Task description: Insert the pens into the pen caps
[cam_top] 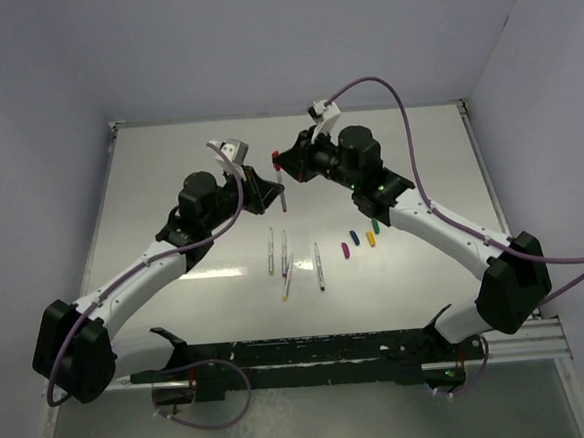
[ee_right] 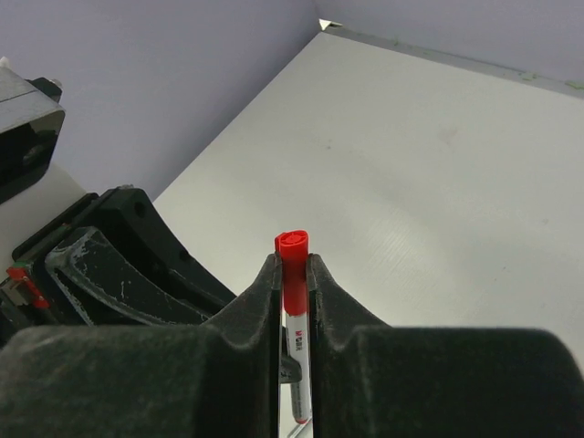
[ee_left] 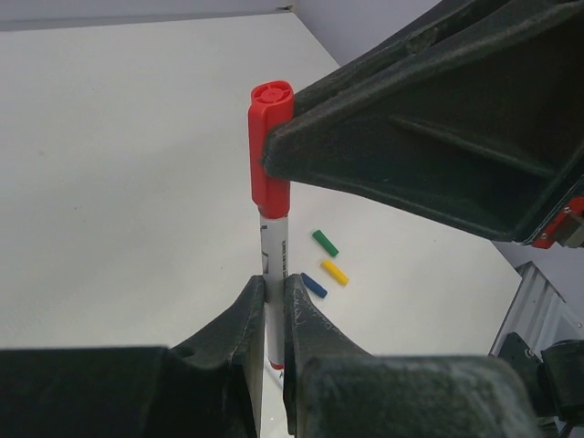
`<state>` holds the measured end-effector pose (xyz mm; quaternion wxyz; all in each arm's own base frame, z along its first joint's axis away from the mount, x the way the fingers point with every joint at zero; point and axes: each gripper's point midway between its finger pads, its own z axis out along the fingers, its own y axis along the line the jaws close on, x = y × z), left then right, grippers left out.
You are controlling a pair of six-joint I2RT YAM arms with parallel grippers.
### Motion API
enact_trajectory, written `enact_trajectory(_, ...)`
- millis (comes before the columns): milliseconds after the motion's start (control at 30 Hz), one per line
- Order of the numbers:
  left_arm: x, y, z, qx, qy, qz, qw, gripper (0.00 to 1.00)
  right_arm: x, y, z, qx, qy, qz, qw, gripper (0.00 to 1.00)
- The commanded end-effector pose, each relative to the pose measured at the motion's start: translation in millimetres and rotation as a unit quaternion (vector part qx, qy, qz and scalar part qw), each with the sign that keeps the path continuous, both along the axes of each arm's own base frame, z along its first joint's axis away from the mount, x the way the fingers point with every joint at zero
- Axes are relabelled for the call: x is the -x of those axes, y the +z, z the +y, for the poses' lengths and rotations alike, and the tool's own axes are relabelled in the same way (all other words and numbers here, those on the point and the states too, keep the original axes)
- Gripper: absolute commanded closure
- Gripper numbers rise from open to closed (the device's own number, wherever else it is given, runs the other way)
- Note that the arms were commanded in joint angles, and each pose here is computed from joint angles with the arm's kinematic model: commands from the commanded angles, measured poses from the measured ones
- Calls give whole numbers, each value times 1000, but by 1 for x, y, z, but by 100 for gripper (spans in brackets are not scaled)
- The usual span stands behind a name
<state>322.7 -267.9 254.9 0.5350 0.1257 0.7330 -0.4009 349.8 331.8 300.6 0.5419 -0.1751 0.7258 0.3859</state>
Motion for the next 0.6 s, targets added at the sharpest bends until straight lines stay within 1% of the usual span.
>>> enact_trajectory(0, -6, 72, 19, 60, 45, -94, 993, 100, 20, -34, 5, 66, 28, 54, 996, 83)
enact_trajectory(67, -7, 57, 21, 43, 51, -72, 995, 100, 18, -23, 3, 61, 24, 44, 997, 74)
enact_trajectory(133, -8, 45, 24, 25, 59, -52, 997, 100, 21, -12, 3, 55, 27, 38, 997, 62)
enact_trajectory(200, -9, 35, 26, 9, 65, -34, 997, 100, 24, 0, -1, 53, 26, 29, 998, 57)
enact_trajectory(267, -11, 25, 28, -6, 71, -18, 997, 100, 27, 10, -6, 50, 20, 19, 998, 54)
enact_trajectory(400, -20, 3, 33, -40, 93, 13, 995, 100, 29, 26, -21, 46, -8, 0, 999, 53)
enact_trajectory(567, -43, -43, 49, -107, 132, 76, 983, 100, 24, 21, -46, 66, -71, 2, 995, 51)
